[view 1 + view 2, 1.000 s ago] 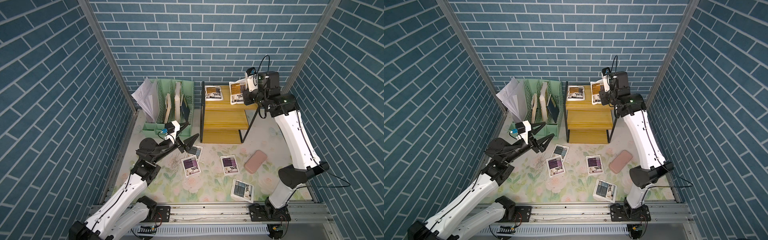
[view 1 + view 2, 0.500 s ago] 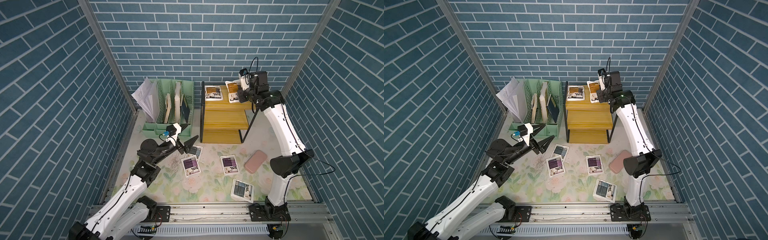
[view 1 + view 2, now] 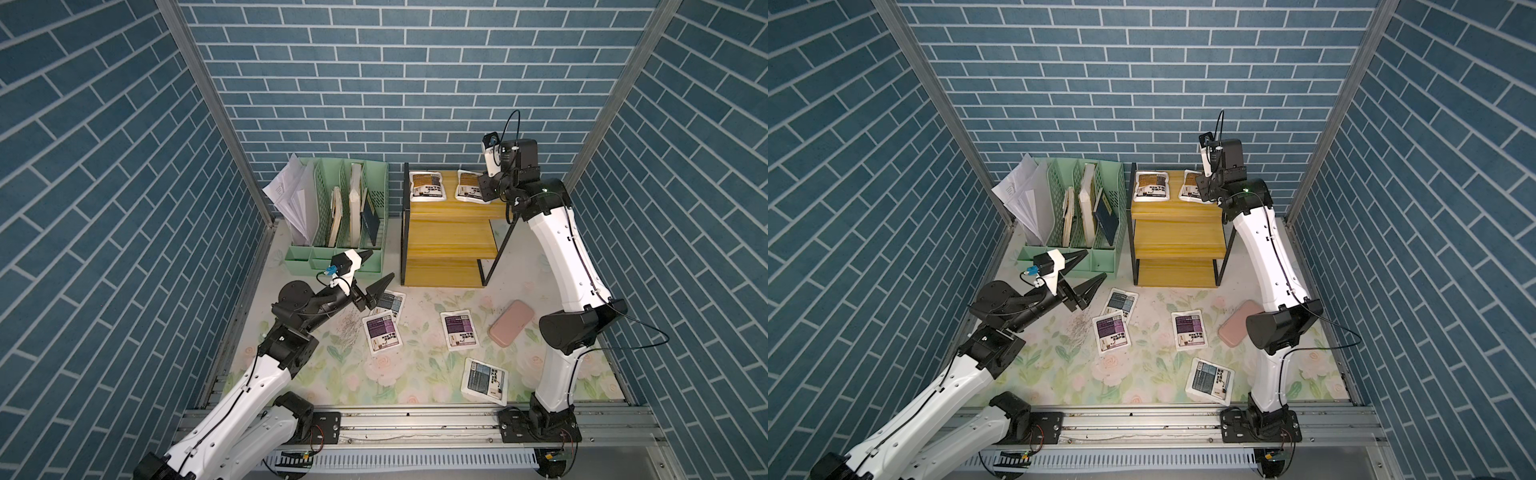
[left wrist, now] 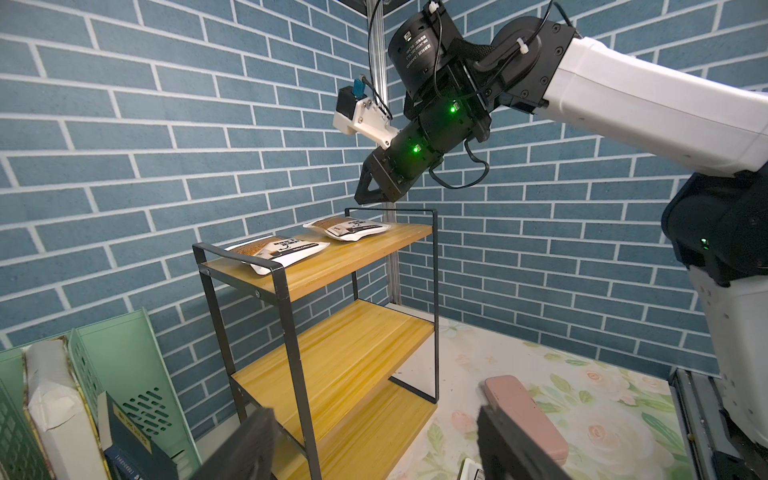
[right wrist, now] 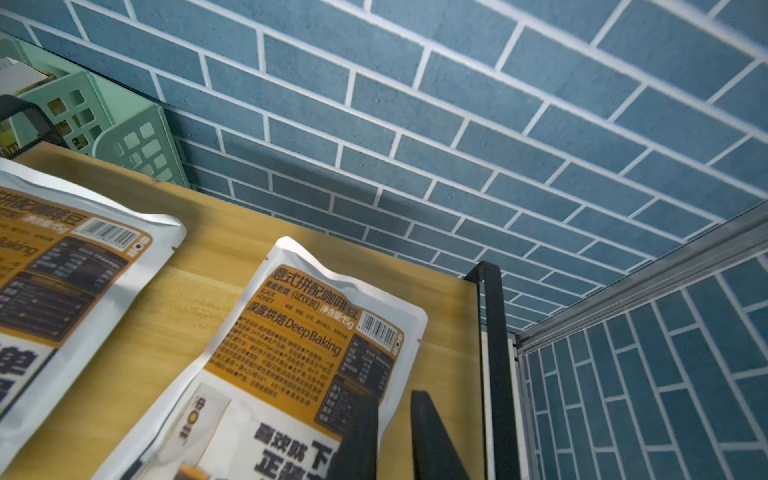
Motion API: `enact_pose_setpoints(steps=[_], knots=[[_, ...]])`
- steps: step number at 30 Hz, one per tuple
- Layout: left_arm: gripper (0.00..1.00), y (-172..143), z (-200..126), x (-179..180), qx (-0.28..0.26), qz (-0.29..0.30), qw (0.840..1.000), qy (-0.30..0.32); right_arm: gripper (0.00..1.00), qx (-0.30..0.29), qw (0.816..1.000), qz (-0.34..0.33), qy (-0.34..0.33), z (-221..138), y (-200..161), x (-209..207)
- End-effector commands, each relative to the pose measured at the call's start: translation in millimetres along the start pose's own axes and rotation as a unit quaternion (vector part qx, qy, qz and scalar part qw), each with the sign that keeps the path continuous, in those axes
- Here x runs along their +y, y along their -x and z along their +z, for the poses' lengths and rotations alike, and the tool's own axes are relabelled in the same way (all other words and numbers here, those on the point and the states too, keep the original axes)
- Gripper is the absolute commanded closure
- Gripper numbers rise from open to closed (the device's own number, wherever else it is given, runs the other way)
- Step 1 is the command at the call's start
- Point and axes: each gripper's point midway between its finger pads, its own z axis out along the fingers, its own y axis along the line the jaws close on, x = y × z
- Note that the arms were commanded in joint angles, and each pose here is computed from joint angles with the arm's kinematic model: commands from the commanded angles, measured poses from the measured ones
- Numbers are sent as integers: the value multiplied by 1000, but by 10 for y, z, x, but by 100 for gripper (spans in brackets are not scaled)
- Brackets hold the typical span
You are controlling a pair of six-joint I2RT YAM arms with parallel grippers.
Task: Place the bagged coffee beans on the shelf by color
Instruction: Place the bagged coffee beans on the shelf.
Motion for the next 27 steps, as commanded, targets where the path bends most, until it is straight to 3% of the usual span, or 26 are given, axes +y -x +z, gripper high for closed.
enact_pose_setpoints(steps=[1, 4, 8, 11, 18, 27], knots=[[19, -54, -22, -4, 7, 3, 1000, 4, 62, -39, 998, 42, 17, -207, 243, -26], [19, -57, -23, 14, 7, 0, 1000, 9, 46, -45, 992, 95, 72, -361, 288, 298], [19, -56, -32, 42, 7, -6, 1000, 19, 33, -27, 994, 102, 26, -438, 207, 659], [19, -55, -38, 46, 9, -10, 1000, 21, 30, -16, 991, 125, 36, -429, 206, 762], [19, -40, -90, 67, 8, -12, 999, 33, 23, 30, 996, 85, -9, -205, -55, 837], [19, -43, -104, 67, 9, -12, 999, 35, 21, 55, 996, 64, -14, -83, -199, 888]])
